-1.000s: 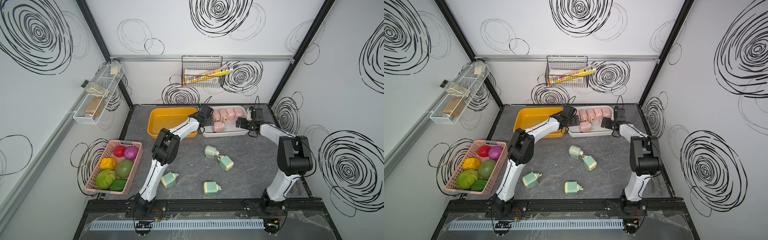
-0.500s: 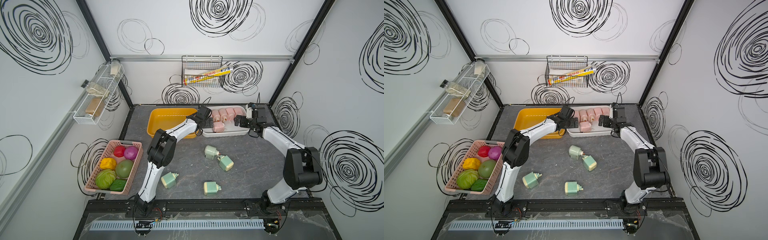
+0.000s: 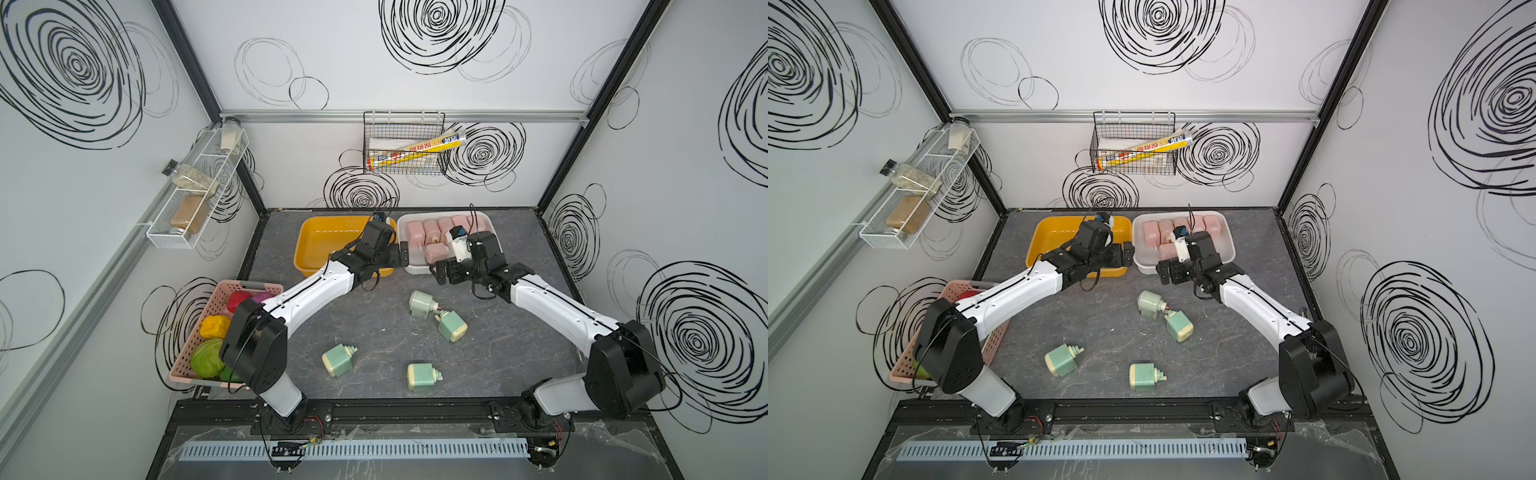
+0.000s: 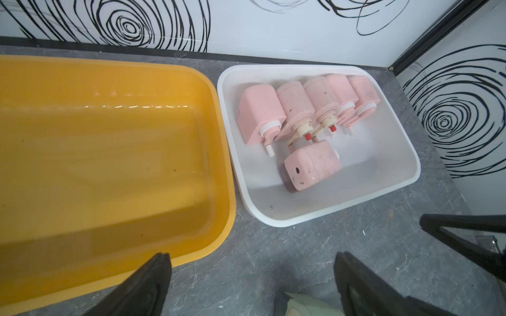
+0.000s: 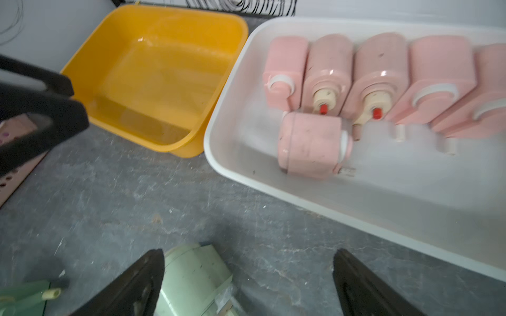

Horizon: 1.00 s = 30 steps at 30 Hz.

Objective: Place the pencil sharpeners by color into the storage box
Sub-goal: Move the storage box to the center of the board, then pick up the pencil sharpener from the center of the board.

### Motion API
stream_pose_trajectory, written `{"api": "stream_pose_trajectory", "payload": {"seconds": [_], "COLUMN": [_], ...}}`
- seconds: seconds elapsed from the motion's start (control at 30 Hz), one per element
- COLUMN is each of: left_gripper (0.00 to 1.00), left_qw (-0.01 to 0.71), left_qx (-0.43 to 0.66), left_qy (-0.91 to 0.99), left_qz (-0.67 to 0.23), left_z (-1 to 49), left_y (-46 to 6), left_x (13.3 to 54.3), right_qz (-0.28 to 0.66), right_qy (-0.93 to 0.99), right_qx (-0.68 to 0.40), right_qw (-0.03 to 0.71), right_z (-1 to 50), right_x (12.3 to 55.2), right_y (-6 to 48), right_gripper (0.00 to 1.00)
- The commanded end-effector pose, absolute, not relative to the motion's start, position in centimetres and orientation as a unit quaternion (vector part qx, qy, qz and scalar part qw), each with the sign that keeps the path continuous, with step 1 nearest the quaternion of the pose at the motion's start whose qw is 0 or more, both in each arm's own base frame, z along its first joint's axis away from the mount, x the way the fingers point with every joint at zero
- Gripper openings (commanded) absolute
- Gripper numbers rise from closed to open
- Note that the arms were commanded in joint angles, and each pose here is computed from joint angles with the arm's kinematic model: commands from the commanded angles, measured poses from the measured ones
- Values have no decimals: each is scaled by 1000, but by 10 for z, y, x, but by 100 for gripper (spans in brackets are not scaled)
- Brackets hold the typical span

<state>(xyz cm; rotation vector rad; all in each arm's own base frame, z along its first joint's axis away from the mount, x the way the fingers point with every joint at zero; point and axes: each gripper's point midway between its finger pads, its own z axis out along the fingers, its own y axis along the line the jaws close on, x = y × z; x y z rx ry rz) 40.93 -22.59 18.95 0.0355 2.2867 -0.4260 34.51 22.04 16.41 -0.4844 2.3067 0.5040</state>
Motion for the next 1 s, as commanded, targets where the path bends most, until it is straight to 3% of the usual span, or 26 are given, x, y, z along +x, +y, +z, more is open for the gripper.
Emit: {"api": "stream_pose_trajectory", "payload": {"seconds": [0.0, 0.2, 0.37, 0.47, 0.83, 0.97], "left_gripper": [99, 99, 99, 99, 99, 99], "left_qw": [395, 395, 409, 414, 418, 419], "left_qx": [-5, -77, -105, -123, -124, -125], "left_qy": [899, 899, 891, 889, 885, 885], "left_qz": [-190, -172, -167, -149, -162, -162], "left_z": [184, 165, 164, 162, 167, 167], "left_y": [-206, -140, -119, -107, -109, -109], "left_x": [405, 396, 388, 388, 386, 387], "right_qz": [198, 190, 216, 171, 190, 122], "right_qy": [901, 903, 895, 905, 912, 919], "right_qx": [-243, -285, -324, -326, -311, -295], "right_qw": [300, 259, 219, 214, 191, 230], "right_z": [142, 113, 99, 86, 84, 84], "right_x": [308, 288, 269, 270, 248, 264], "right_y": [233, 252, 268, 264, 279, 268], "right_gripper": [100, 100, 100, 100, 99, 99]}}
